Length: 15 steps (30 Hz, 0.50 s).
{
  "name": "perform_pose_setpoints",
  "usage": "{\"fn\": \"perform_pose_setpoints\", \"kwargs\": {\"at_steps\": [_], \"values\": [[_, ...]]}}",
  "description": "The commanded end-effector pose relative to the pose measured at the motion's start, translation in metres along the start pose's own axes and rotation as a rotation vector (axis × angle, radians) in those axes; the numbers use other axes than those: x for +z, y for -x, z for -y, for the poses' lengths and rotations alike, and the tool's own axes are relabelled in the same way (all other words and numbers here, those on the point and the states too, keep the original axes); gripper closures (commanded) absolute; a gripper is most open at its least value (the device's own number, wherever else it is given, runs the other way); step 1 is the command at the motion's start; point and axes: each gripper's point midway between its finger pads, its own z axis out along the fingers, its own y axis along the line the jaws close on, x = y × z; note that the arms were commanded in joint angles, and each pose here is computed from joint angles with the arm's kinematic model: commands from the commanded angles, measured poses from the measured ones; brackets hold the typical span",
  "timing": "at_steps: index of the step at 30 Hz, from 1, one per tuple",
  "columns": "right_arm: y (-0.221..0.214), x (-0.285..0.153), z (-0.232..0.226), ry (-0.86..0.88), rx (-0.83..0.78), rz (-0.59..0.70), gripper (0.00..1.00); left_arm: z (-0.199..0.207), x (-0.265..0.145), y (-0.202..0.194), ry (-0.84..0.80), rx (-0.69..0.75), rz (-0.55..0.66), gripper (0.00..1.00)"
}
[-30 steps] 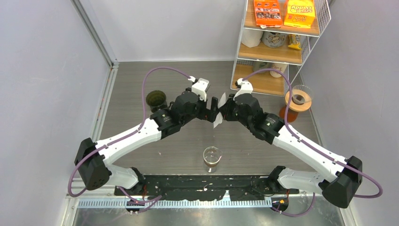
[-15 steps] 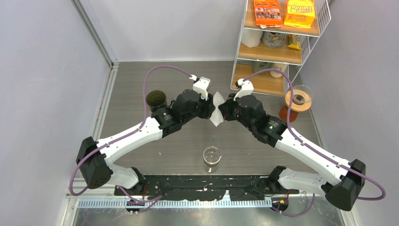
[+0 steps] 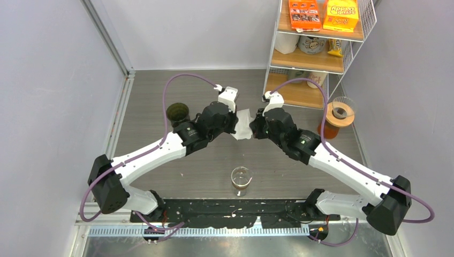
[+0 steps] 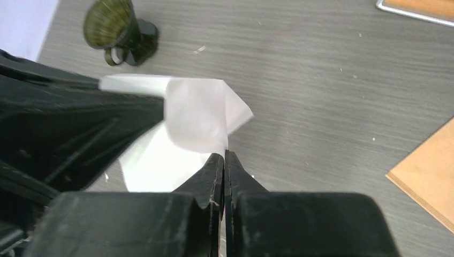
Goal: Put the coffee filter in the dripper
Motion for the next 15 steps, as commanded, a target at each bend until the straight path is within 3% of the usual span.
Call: {"fn": "perform_pose_setpoints", "kwargs": {"at_steps": [1,15], "values": [[0.006,-0.003,0.004,-0.048,-0.024,-0.018,0.95,-0.014,-0.003,0.026,0.101,-0.018,0.073,1.00],[0.000,-0.005,0.027,-0.179,-0.055,-0.058,0.95,-0.025,-0.012,0.025,0.139,0.040,0.071,1.00]]}}
